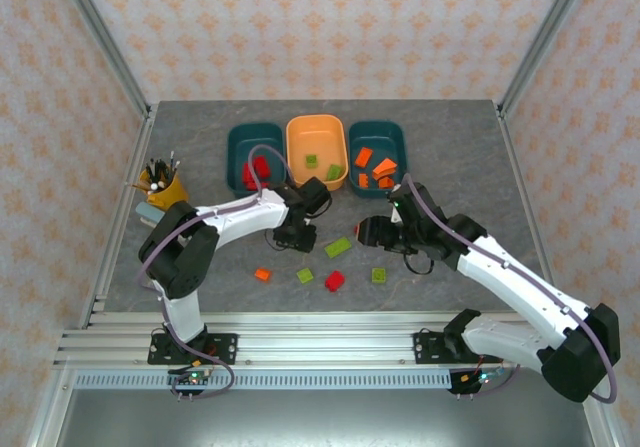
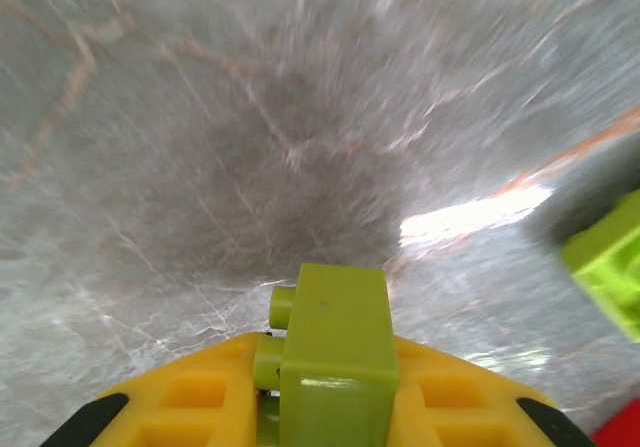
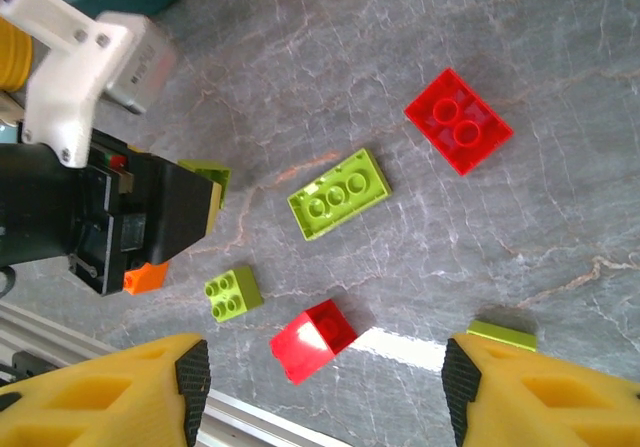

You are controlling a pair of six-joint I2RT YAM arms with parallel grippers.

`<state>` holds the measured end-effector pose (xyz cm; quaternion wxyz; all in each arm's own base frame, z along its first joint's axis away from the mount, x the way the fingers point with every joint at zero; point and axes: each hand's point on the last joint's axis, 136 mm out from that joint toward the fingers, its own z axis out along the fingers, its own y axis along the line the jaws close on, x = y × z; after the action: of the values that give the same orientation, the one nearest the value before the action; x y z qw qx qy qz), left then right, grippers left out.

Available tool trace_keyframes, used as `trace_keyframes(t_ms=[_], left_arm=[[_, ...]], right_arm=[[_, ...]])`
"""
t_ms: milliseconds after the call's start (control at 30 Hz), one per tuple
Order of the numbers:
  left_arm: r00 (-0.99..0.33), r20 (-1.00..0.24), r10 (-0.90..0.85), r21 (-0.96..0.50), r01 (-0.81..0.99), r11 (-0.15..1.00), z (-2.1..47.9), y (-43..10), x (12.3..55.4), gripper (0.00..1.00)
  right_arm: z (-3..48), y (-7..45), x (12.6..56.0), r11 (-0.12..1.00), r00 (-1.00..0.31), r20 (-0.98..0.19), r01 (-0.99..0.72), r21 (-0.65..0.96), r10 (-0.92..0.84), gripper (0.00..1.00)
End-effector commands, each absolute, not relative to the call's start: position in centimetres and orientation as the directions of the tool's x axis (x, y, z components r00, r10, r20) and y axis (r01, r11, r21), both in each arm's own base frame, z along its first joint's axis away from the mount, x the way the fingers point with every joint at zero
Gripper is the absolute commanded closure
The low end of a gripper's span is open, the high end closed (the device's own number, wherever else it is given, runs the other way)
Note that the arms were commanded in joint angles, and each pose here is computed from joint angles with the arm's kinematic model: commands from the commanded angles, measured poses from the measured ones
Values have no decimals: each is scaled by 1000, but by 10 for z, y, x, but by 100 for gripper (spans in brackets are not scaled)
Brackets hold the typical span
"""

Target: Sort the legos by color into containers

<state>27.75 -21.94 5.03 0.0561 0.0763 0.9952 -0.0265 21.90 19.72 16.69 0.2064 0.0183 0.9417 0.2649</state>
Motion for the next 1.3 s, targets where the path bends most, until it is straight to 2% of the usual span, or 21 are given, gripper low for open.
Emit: trace_keyframes(t_ms=[0, 133, 267, 400, 600, 767, 967, 1267], left_arm=[[-965, -251, 82, -54, 99, 994, 111, -215, 314, 73], [-953, -304, 14, -101, 47, 994, 142, -215, 357, 73], [-943, -331, -46, -127, -4, 992, 150, -217, 406, 73], [-928, -362, -88, -157, -33, 987, 149, -224, 450, 73], [-929, -360, -83, -165, -24, 986, 128, -242, 493, 72], [-936, -335, -104, -183, -43, 982, 101, -249, 509, 71], [-950, -291, -114, -181, -62, 981, 75, -250, 508, 71], [-961, -252, -112, -107, -87, 990, 54, -235, 501, 69]], right_arm=[[193, 203, 240, 855, -872, -457, -95, 510, 175, 36], [213, 206, 273, 861, -814, -519, -47, 506, 260, 36], [228, 215, 310, 855, -765, -550, 1, 519, 335, 35], [237, 223, 343, 811, -756, -509, 49, 583, 412, 35], [239, 220, 371, 766, -749, -449, 118, 632, 486, 34], [236, 215, 371, 775, -760, -442, 125, 619, 476, 34], [223, 209, 364, 785, -773, -427, 143, 602, 469, 34], [219, 211, 365, 795, -786, -420, 142, 590, 453, 34]])
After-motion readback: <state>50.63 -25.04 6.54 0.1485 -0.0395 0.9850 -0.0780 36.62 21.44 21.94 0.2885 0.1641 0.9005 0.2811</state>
